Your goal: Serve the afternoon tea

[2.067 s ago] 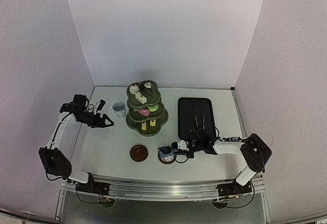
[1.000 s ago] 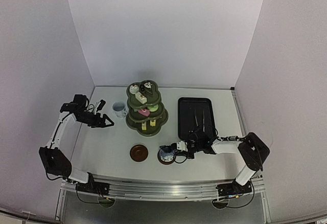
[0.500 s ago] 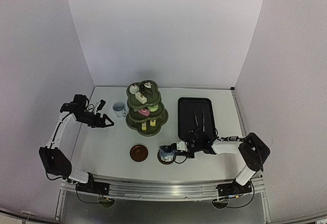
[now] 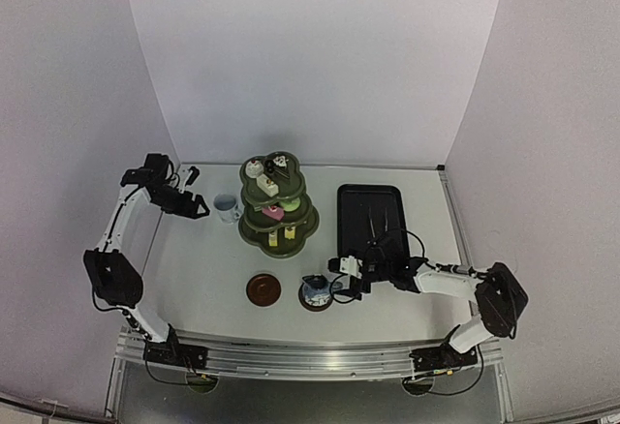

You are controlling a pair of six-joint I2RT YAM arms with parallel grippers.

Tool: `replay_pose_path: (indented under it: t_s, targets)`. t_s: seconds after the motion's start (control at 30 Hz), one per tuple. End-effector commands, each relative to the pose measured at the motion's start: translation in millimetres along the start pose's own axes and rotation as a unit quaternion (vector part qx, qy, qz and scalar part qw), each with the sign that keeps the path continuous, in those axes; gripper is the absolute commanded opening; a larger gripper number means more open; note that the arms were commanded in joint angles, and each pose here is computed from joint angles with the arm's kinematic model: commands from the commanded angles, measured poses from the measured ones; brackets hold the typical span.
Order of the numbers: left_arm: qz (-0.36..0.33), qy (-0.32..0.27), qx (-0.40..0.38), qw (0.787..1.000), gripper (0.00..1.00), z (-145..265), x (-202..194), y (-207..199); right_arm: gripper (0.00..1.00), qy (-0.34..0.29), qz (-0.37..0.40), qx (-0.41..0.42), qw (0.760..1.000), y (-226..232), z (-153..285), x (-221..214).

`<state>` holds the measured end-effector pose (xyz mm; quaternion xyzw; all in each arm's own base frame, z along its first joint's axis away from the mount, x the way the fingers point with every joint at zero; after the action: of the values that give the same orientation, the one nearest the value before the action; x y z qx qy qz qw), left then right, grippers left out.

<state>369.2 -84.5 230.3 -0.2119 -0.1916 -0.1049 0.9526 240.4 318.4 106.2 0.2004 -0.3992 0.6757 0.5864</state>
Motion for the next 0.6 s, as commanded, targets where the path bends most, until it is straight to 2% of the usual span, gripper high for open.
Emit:
replay_pose_path:
  t_s: [0.0, 0.2, 0.4, 0.57]
  targets:
    - [-0.029, 0.002, 0.113, 0.993, 0.88, -16.9, 49.3, 52.6, 0.96, -0.001, -0.025, -0.025, 0.999, -5.1, 23.8, 15.3]
    - [-0.072, 0.01, 0.112, 0.991, 0.87, -57.9, 91.6, 69.1, 0.96, 0.01, -0.095, -0.062, 0.994, -15.9, 52.9, 29.0]
    - [-0.126, 0.026, 0.117, 0.985, 0.82, -94.9, 106.7, 72.1, 0.96, -0.008, -0.153, -0.104, 0.983, -24.9, 78.3, 42.4]
    - [-0.143, 0.022, 0.122, 0.982, 0.79, -121.7, 116.1, 71.5, 0.96, -0.022, -0.178, -0.122, 0.976, -30.5, 89.0, 50.4]
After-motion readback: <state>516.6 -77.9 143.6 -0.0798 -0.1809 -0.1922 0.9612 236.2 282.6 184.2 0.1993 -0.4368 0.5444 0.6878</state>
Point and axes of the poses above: each gripper's point midway between its finger pads, its own z axis back along the fingers, its own y axis along the line the jaws close on, x = y × z, the point moved 1 cm from there along z, back along the fingers, and after that the axes turned 7 degrees about z, right-handed, at the moved point
